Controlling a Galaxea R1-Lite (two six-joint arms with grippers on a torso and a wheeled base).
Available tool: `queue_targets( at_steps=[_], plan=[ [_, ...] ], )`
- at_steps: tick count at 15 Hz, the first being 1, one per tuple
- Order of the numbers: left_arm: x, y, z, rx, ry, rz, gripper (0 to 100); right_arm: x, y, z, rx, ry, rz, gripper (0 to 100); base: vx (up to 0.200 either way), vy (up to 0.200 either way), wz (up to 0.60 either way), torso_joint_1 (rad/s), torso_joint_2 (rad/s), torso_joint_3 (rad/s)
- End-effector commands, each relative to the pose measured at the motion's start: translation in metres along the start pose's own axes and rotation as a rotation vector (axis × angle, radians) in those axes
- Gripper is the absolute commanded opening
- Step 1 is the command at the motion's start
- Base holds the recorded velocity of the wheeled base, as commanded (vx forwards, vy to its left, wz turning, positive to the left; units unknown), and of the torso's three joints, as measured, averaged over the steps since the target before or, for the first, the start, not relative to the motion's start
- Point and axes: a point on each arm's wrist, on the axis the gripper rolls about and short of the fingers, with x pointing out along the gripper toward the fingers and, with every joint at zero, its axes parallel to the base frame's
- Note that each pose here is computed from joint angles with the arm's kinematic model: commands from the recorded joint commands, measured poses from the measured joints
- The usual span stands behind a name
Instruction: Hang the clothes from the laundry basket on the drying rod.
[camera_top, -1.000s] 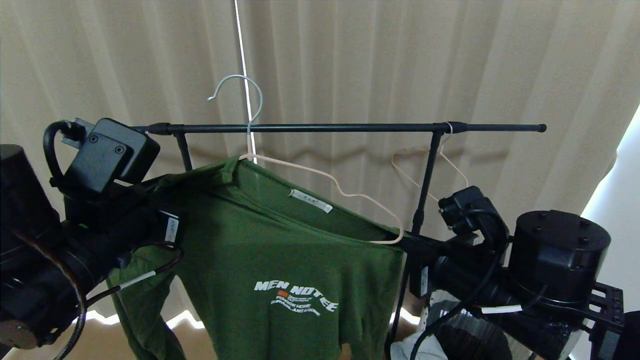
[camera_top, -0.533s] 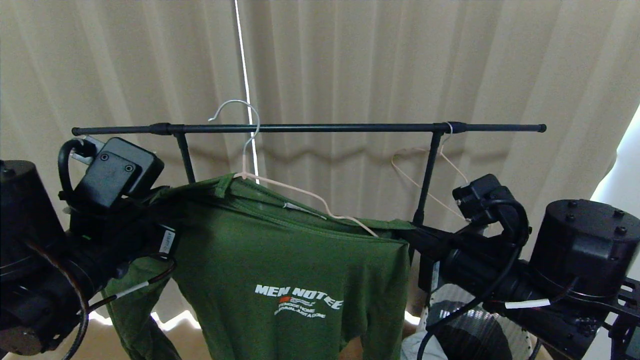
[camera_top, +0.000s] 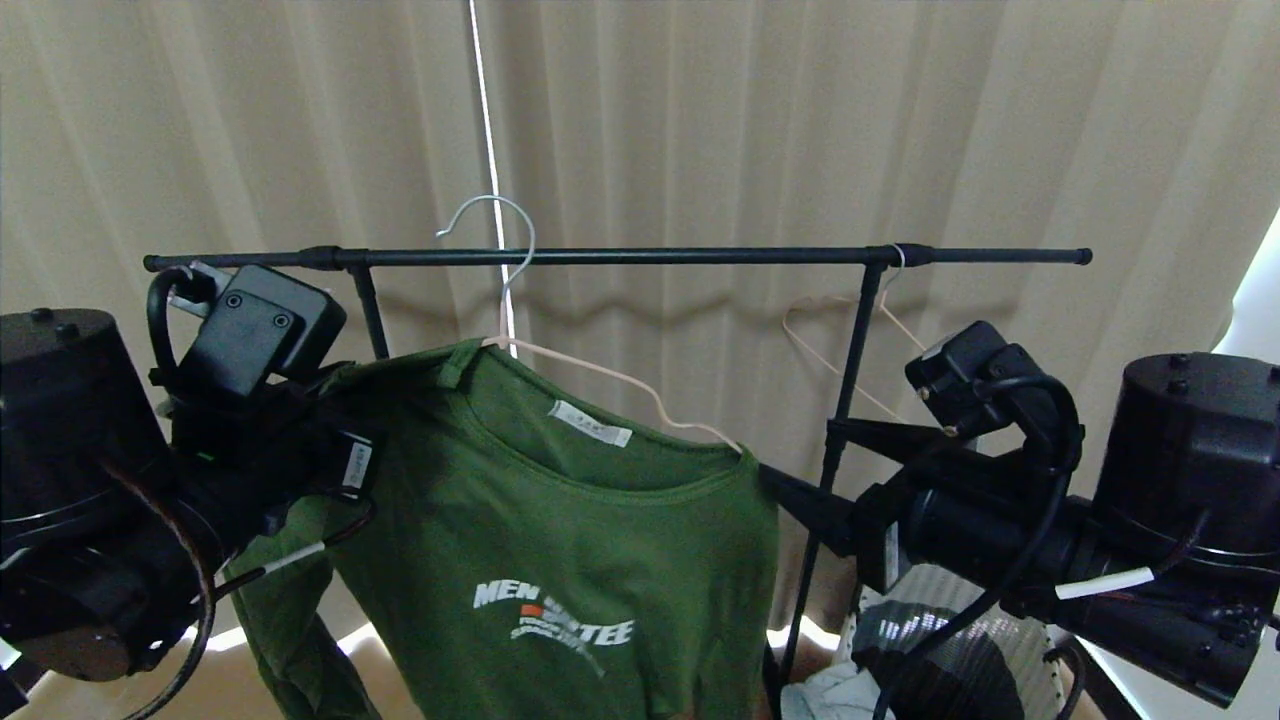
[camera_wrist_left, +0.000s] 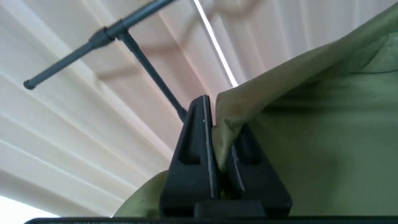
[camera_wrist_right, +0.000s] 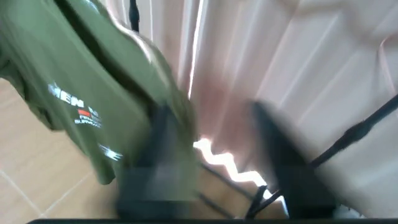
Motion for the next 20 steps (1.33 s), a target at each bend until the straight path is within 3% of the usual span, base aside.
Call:
queue_targets(
  at_steps=[1,4,6,9,12,20],
  plan=[
    [0.005,-0.004,-0.002,-0.002,0.001,-0.002,0,0.001,0.000,0.014,-0.045,-0.023,0.001,100,0.000,0.000,0.00,0.000,0.00,0.000],
    [0.009,-0.008,-0.005,-0.041,0.012,-0.010,0,0.006,0.001,0.021,-0.103,-0.023,0.001,100,0.000,0.000,0.00,0.000,0.00,0.000],
    [0.007,-0.016,-0.005,-0.077,0.012,-0.041,0,0.016,0.004,0.028,-0.189,-0.038,0.005,100,0.000,0.000,0.00,0.000,0.00,0.000],
    [0.003,-0.022,-0.004,-0.096,0.001,-0.076,0,0.026,0.015,0.036,-0.230,-0.061,0.031,100,0.000,0.000,0.00,0.000,0.00,0.000],
    [-0.003,-0.029,0.001,-0.098,-0.028,-0.109,0,0.039,0.017,0.029,-0.305,-0.033,0.028,100,0.000,0.000,0.00,0.000,0.00,0.000],
    [-0.014,-0.041,-0.005,-0.085,-0.042,-0.164,0,0.047,0.011,0.032,-0.313,-0.032,0.000,100,0.000,0.000,0.00,0.000,0.00,0.000]
  ],
)
